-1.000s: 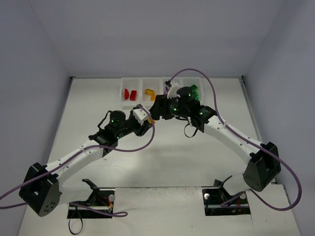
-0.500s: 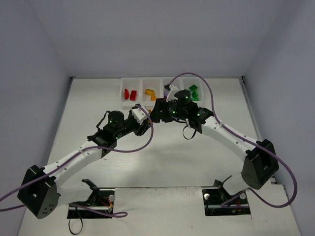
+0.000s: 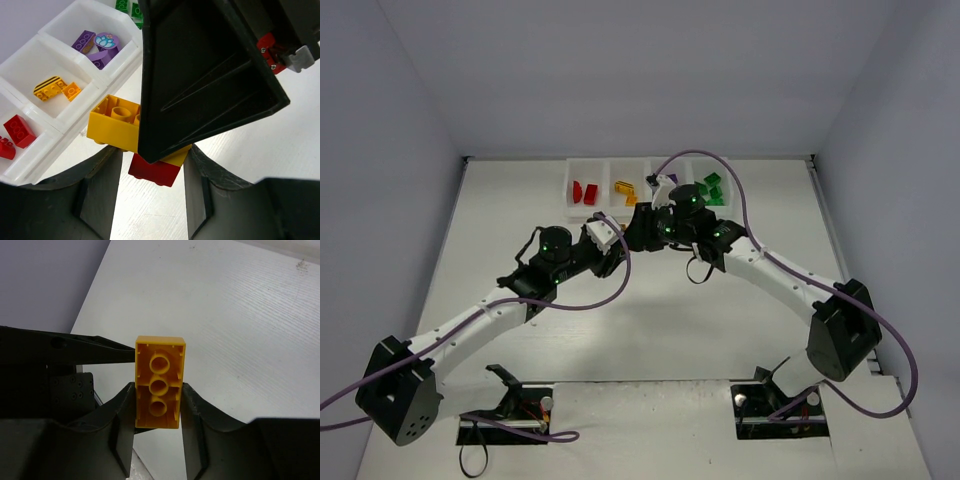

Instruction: Sort the legos into containers by color

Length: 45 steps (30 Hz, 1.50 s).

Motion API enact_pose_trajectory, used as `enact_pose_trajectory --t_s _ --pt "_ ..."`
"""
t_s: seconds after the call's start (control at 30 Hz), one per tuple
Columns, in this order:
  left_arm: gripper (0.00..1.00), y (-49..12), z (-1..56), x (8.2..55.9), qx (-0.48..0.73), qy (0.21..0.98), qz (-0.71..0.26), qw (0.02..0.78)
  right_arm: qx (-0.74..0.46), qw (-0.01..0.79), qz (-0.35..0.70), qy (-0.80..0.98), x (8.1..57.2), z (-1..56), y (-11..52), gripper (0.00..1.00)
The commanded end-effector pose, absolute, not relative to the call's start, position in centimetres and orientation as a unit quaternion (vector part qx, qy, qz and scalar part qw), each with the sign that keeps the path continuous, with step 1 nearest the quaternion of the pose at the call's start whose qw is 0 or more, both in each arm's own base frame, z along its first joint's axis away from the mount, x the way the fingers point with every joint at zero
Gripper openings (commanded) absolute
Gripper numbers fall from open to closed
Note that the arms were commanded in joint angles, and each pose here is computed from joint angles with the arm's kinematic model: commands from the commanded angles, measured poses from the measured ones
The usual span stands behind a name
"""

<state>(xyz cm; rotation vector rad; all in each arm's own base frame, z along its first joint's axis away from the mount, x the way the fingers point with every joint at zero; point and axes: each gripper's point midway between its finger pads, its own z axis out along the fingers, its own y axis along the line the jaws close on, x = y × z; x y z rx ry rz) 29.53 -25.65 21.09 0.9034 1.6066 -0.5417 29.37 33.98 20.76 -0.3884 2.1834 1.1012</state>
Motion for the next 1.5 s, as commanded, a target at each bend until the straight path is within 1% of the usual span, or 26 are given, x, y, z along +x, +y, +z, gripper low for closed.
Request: enact_pose_trajectory --t_s 0.0,0.03,0.07,0.1,0.13,0.23,0.27,0.3,0.83,1.3,1.37,1.47 --pt "0.00 -26.4 25.4 29.7 0.379 0.636 -0.249 0.624 -0.170 0.353 0.442 0.807 29.8 23.1 35.3 0.20" --pt "0.00 -26.3 25.3 29.7 0.380 0.637 -0.249 0.623 -0.170 0.353 0.442 0.807 29.8 23.1 35.3 0.14" --pt "0.07 -26.4 25.2 29.7 0.381 0.637 -0.250 0.622 -0.171 0.355 0.442 0.805 29.8 23.3 35.3 0.06" --pt "0.14 -26.4 25.1 29.7 0.381 0.638 -0.249 0.621 -0.169 0.358 0.442 0.805 29.9 23.4 35.2 0.03" --pt "0.26 -26.3 24.9 29.7 0.380 0.640 -0.248 0.620 -0.169 0.359 0.441 0.805 29.9 23.5 35.2 0.00" --pt "0.42 -26.0 24.7 29.7 0.382 0.641 -0.240 0.621 -0.169 0.360 0.445 0.803 29.8 23.8 35.2 0.00" --pt "0.46 -25.9 24.5 29.8 0.384 0.642 -0.235 0.620 -0.169 0.360 0.446 0.802 29.8 24.0 35.3 0.00" --pt "0.47 -25.8 24.4 29.9 0.384 0.643 -0.231 0.620 -0.170 0.360 0.447 0.801 29.8 24.1 35.3 0.00" --pt "0.49 -25.2 22.1 30.4 0.416 0.651 -0.192 0.605 -0.175 0.356 0.458 0.796 29.5 24.7 35.5 0.00" --pt "0.51 -25.5 21.1 30.6 0.428 0.654 -0.191 0.594 -0.171 0.356 0.463 0.793 29.8 25.2 35.1 0.00" --pt "0.50 -25.4 21.0 30.6 0.427 0.655 -0.192 0.593 -0.171 0.357 0.464 0.793 29.8 25.3 35.0 0.00" --pt "0.42 -25.3 21.1 30.7 0.422 0.655 -0.193 0.596 -0.171 0.356 0.464 0.793 29.7 25.3 35.0 0.00"
